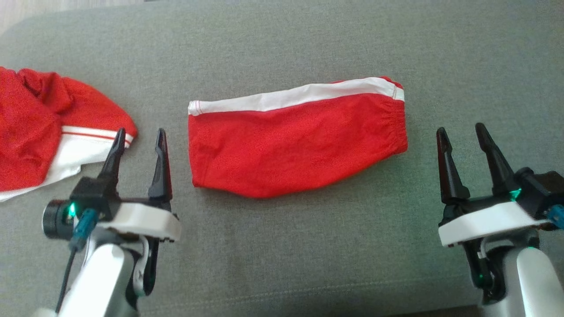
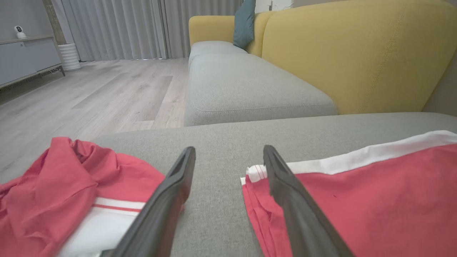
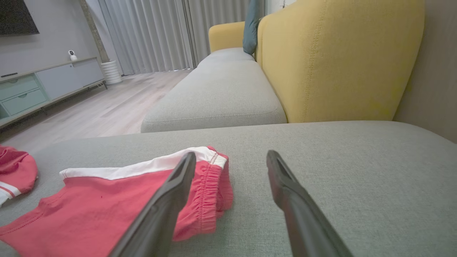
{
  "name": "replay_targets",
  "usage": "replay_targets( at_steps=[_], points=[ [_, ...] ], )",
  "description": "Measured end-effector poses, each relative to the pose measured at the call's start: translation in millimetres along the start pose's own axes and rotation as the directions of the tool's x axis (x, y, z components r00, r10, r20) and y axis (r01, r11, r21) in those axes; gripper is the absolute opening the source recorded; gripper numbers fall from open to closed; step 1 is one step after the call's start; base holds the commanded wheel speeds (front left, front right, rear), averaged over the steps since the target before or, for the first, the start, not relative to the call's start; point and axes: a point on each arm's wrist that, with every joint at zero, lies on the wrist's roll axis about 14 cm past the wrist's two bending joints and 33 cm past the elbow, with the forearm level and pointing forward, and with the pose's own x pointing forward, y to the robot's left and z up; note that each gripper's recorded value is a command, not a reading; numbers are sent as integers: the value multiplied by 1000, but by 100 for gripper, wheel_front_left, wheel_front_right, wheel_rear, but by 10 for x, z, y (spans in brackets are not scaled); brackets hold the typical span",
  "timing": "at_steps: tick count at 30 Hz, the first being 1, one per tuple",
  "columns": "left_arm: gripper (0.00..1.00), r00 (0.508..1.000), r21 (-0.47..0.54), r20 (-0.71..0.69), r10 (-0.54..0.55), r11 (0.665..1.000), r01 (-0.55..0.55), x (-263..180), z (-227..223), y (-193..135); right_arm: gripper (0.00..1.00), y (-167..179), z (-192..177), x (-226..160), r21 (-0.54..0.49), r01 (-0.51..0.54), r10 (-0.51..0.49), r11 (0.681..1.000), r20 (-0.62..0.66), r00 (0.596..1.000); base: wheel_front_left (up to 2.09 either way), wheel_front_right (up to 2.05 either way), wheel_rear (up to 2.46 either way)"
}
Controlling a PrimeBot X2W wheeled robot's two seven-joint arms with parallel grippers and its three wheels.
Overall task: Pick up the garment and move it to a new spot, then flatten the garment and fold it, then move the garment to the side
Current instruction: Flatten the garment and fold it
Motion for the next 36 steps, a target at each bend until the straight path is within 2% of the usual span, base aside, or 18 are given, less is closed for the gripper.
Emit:
replay_targets(
  at_steps=[21,28,36],
  points=[
    [100,1000,20,28,0,1000,-1,-168,90,22,100,-8,-46,-66,-27,-10,9,1000,-46,999,0,0,0],
    [100,1000,10,1,-2,1000,2,-133,-31,17,100,53,-436,31,-20,-53,47,998,-203,978,0,0,0],
    [100,1000,0,10,-12,1000,12,52,-62,24,100,149,-712,541,-8,-120,111,993,-319,941,0,0,0]
  ],
)
